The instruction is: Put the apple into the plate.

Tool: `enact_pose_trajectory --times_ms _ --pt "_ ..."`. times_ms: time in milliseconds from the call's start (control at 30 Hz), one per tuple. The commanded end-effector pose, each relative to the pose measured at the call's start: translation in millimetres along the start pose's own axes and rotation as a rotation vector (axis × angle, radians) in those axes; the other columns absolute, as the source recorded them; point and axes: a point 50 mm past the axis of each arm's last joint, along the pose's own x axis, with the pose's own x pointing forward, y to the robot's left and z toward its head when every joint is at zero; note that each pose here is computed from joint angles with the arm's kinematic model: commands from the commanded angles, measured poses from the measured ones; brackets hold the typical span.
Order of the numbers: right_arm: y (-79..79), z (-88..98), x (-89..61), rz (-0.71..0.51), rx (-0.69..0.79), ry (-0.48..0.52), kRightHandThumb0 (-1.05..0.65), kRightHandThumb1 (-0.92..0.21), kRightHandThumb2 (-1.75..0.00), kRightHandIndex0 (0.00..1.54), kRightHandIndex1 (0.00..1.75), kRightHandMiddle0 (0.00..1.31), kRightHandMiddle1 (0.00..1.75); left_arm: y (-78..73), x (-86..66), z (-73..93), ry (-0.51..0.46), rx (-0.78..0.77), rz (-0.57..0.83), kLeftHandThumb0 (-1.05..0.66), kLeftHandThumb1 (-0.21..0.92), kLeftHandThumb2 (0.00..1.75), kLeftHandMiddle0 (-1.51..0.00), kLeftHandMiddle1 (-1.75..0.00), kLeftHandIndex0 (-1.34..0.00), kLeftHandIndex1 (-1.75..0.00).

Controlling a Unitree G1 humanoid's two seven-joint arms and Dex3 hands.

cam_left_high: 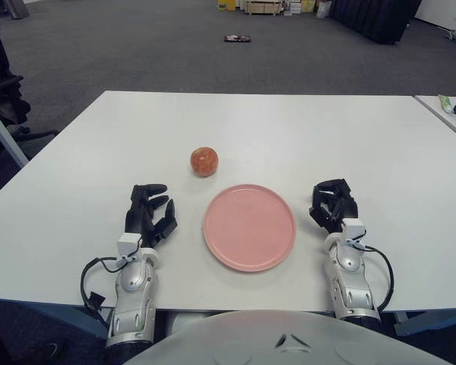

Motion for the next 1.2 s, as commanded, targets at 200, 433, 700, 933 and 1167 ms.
enact_pose_trajectory --times_ms 200,433,700,933,1167 --pt "1.3 4.2 2.3 0.007 0.004 -0.028 -0.38 -0.68 -0.86 0.56 1.35 0.34 1.75 -0.6 2.5 3.5 -0.006 -0.018 0.009 0.00 0.72 0.73 -0.48 -1.43 -0.20 -1.75" --pt "1.6 4.4 2.6 0.003 -0.006 -0.029 -0.38 -0.70 -0.84 0.56 1.33 0.32 1.75 1.4 9.8 12.6 -0.044 -0.008 0.013 0.00 0.71 0.73 -0.49 -1.41 -0.22 -1.75" --pt "1.9 4.7 2.9 -0.002 0.005 -0.019 -0.37 -0.71 -0.82 0.55 1.34 0.32 1.75 -3.0 27.3 45.3 -0.143 0.031 0.006 0.00 0.71 0.73 -0.49 -1.41 -0.22 -1.75" --pt "3.1 5.4 3.1 0.004 0.010 -0.028 -0.37 -0.72 -0.81 0.54 1.34 0.31 1.75 -11.1 39.4 74.3 -0.255 0.132 -0.093 -0.01 0.85 0.51 -0.44 -1.36 -0.18 -1.75" --pt "4.1 5.5 3.9 0.001 0.010 -0.030 -0.37 -0.72 -0.81 0.55 1.35 0.31 1.75 -7.2 57.2 91.2 -0.376 0.423 -0.248 -0.46 0.80 0.71 -0.15 -1.18 -0.09 -1.48"
